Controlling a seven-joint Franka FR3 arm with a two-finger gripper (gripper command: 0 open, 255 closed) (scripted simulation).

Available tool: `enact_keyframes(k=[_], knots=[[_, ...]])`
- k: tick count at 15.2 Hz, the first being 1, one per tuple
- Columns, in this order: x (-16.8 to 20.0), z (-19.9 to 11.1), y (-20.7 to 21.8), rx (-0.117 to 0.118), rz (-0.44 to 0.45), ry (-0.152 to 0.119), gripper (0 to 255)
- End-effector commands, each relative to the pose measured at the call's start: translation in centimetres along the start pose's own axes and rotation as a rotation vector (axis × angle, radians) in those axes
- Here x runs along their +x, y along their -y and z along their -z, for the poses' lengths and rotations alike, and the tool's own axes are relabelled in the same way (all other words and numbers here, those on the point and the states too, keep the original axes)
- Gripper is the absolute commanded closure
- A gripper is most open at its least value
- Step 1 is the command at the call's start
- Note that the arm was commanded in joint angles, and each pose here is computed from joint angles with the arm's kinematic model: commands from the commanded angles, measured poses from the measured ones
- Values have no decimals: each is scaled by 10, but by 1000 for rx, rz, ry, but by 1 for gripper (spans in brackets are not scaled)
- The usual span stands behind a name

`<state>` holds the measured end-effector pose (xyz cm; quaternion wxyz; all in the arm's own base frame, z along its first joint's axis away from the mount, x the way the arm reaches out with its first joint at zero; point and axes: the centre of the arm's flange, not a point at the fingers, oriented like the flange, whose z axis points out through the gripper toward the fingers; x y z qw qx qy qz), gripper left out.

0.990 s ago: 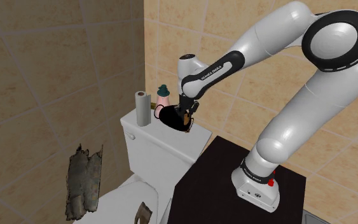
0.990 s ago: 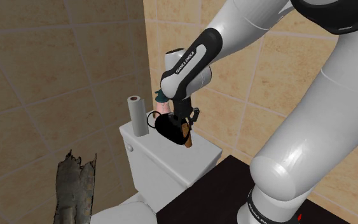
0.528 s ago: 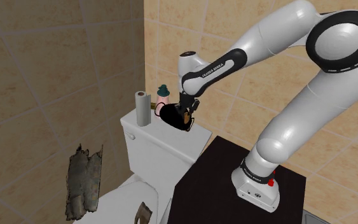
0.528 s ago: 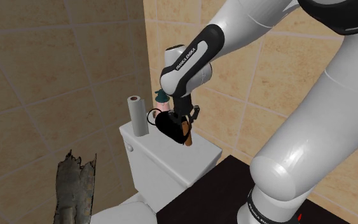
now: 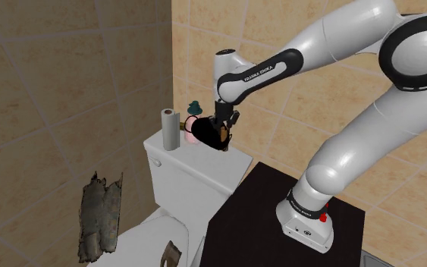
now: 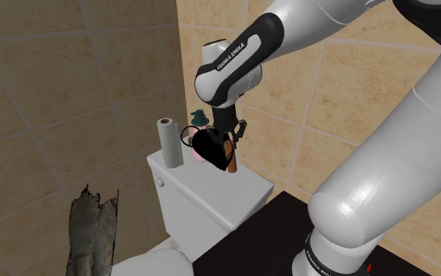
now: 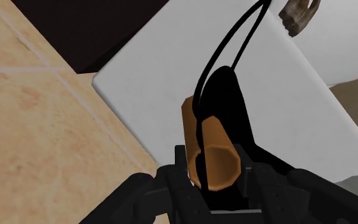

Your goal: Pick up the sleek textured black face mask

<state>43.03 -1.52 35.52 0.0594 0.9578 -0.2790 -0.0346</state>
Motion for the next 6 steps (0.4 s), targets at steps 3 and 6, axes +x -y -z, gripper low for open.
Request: enact_keyframes(k=[3, 6], knots=[[-2, 22, -4, 0, 0, 0, 255], [-2, 28, -5, 0, 0, 0, 255]])
